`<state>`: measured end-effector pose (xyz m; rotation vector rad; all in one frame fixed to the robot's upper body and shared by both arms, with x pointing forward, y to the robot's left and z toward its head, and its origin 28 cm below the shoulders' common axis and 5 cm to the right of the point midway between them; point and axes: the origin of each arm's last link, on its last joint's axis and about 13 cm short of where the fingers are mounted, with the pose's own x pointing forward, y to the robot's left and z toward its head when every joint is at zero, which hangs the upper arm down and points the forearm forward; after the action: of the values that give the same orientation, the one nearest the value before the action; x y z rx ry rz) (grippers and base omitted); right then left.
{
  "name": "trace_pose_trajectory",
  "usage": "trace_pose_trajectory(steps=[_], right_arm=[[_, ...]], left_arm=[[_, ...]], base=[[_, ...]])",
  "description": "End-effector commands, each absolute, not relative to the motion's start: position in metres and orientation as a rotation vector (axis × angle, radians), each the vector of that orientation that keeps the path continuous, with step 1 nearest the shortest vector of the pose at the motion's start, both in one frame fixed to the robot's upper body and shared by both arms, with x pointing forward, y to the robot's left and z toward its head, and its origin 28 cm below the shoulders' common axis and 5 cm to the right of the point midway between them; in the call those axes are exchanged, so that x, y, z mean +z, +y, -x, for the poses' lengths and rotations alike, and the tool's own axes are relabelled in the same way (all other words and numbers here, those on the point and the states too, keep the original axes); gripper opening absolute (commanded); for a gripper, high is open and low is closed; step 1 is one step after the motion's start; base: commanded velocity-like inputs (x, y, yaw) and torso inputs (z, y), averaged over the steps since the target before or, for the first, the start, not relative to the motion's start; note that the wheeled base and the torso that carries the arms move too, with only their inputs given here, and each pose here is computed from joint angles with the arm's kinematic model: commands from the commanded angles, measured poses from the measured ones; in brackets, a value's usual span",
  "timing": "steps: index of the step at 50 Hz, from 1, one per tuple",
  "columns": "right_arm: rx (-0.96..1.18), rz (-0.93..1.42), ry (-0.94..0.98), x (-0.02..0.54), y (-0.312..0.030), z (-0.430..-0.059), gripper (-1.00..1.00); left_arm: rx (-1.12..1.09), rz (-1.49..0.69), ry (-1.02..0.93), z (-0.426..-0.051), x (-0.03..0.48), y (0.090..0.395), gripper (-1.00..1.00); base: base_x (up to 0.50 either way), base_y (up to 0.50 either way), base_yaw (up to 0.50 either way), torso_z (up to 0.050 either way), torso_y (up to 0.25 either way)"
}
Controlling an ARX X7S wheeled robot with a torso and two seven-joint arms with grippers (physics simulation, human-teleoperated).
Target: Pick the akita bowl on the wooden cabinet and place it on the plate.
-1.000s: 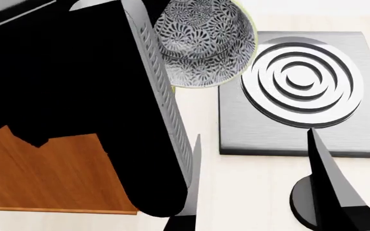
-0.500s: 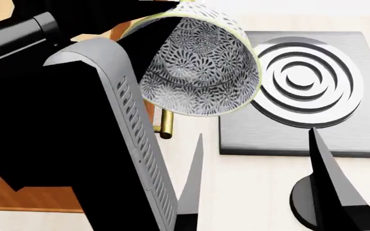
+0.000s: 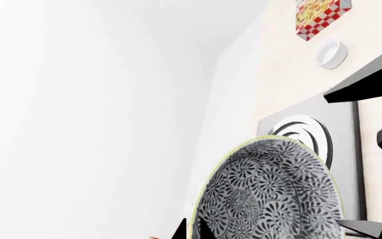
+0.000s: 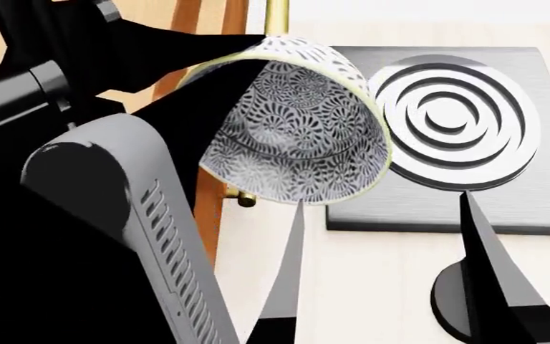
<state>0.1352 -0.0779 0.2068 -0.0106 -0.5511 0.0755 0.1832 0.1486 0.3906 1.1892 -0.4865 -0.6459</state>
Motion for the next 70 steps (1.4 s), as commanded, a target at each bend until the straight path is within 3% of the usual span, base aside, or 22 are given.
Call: trace_pose_trajectory(steps=[1, 35, 36, 50, 57, 70], right_arm=[[0.073, 0.012, -0.551, 0.207, -0.078, -0.135, 1.00], [0.068, 0.006, -0.546, 0.205, -0.079, -0.137, 1.00], [0.051, -0.006, -0.540, 0.205, -0.080, -0.138, -1.00], [0.040, 0.005, -0.537, 0.206, -0.079, -0.138, -1.00], [-0.044, 0.129, -0.535, 0.204, -0.079, -0.141, -1.00], [-0.119, 0.097, -0.480, 0.208, -0.080, -0.145, -1.00]], left_arm=[[-0.618, -1.167, -0.504, -0.182, 0.387, 0.153, -1.00], [-0.674, -1.171, -0.504, -0.175, 0.371, 0.150, -1.00], [-0.672, -1.169, -0.504, -0.176, 0.371, 0.151, -1.00], [-0.671, -1.160, -0.499, -0.176, 0.369, 0.152, -1.00], [-0.671, -1.160, -0.500, -0.175, 0.369, 0.152, -1.00], [-0.670, -1.153, -0.496, -0.176, 0.367, 0.153, -1.00]], base=[[0.00, 0.00, 0.00, 0.000, 0.000], [0.00, 0.00, 0.00, 0.000, 0.000], [0.00, 0.00, 0.00, 0.000, 0.000], [0.00, 0.00, 0.00, 0.001, 0.001], [0.00, 0.00, 0.00, 0.000, 0.000], [0.00, 0.00, 0.00, 0.000, 0.000]])
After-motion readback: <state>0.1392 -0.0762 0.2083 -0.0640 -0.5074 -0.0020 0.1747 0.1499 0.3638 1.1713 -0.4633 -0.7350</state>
